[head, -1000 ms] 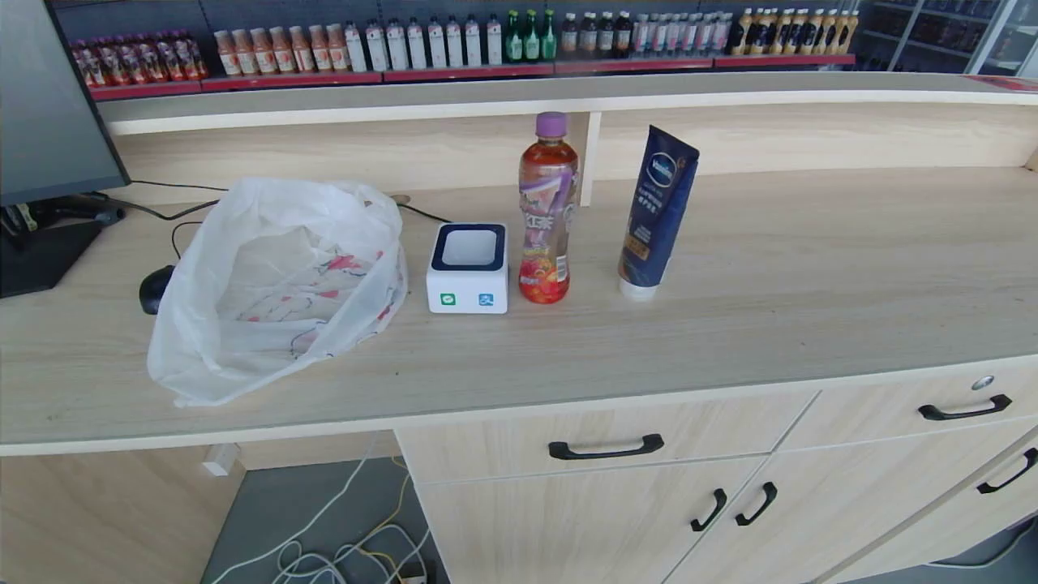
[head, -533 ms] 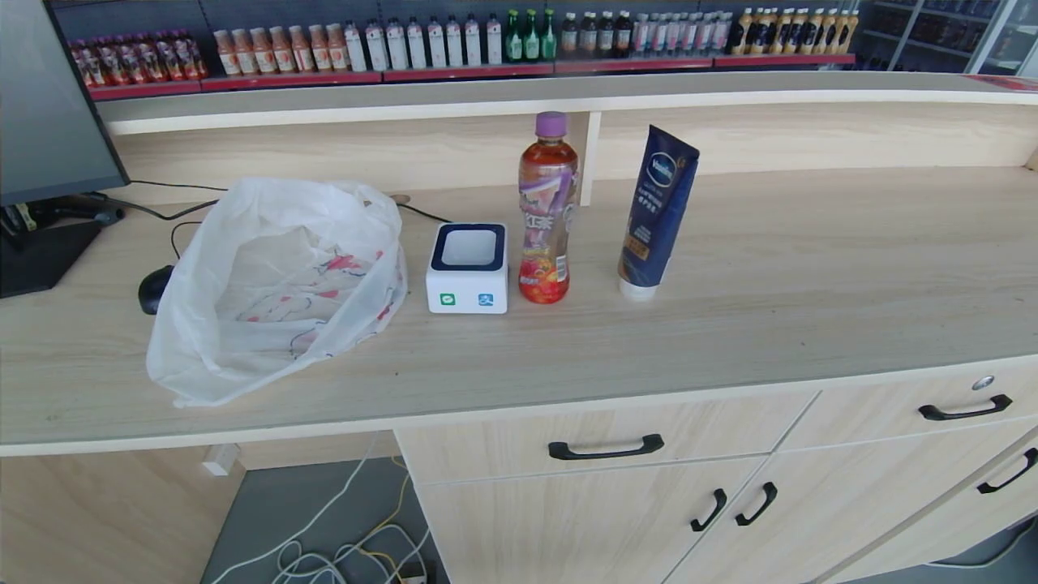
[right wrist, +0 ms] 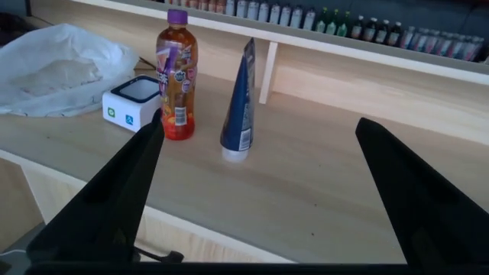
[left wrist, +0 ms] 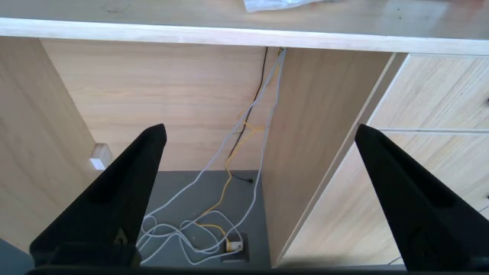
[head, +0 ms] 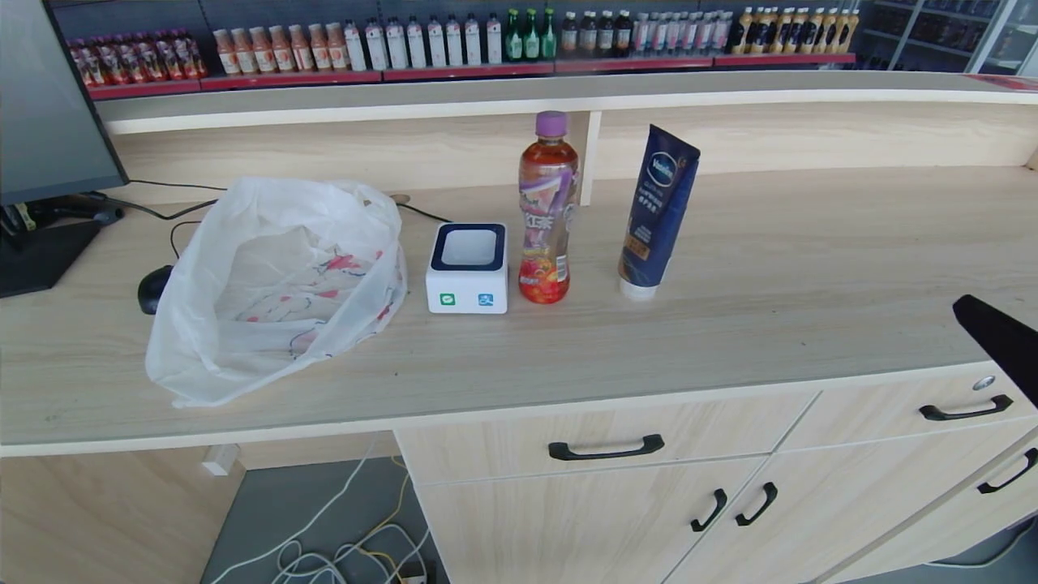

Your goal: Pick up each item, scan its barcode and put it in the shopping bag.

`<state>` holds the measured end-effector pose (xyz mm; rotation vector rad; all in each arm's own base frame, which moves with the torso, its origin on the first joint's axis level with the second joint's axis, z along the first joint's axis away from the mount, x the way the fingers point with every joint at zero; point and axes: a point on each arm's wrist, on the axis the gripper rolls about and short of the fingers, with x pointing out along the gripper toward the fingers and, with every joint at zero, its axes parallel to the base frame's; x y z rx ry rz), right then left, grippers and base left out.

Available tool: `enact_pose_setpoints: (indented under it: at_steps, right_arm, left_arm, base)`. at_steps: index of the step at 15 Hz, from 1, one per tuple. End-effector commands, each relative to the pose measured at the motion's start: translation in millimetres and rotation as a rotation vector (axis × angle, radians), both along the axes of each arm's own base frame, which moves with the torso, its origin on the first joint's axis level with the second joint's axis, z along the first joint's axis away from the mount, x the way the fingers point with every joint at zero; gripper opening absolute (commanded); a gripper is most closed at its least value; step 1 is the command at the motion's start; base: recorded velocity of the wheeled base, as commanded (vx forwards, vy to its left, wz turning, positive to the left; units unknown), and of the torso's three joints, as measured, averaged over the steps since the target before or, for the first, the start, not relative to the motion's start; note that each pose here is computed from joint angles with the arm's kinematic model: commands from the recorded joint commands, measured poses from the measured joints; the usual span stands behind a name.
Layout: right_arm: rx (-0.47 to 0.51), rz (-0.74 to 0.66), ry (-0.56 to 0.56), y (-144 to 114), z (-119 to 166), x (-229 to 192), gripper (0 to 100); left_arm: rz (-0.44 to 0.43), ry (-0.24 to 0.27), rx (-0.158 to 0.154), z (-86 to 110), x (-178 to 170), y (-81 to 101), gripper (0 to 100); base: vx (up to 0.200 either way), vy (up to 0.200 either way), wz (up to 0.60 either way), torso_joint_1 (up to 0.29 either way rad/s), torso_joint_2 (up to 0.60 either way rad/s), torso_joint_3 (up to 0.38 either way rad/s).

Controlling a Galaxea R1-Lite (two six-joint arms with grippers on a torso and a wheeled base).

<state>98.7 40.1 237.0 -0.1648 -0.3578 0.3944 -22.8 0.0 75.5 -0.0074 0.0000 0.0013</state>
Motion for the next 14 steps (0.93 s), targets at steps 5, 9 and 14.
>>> enact_pose_setpoints:
  at_steps: [5, 9, 14]
  right_arm:
    - [-0.036, 0.045, 0.091, 21.7, -0.7, 38.3, 100]
    - [-0.058, 0.096, 0.138, 40.1, -4.6, 55.9, 100]
    - [0.053, 0.038, 0.237, 68.7, -5.4, 89.4, 100]
  left_arm:
    - [0.0, 0.0, 0.0, 0.0, 0.0, 0.0, 100]
    - [0.0, 0.0, 0.0, 0.0, 0.0, 0.0, 100]
    - [0.002, 0.0, 0.0, 0.0, 0.0, 0.0, 100]
  base:
    - [0.0, 0.0, 0.0, 0.0, 0.0, 0.0]
    - [0.0, 0.0, 0.0, 0.0, 0.0, 0.0]
    - [0.0, 0.0, 0.0, 0.0, 0.0, 0.0]
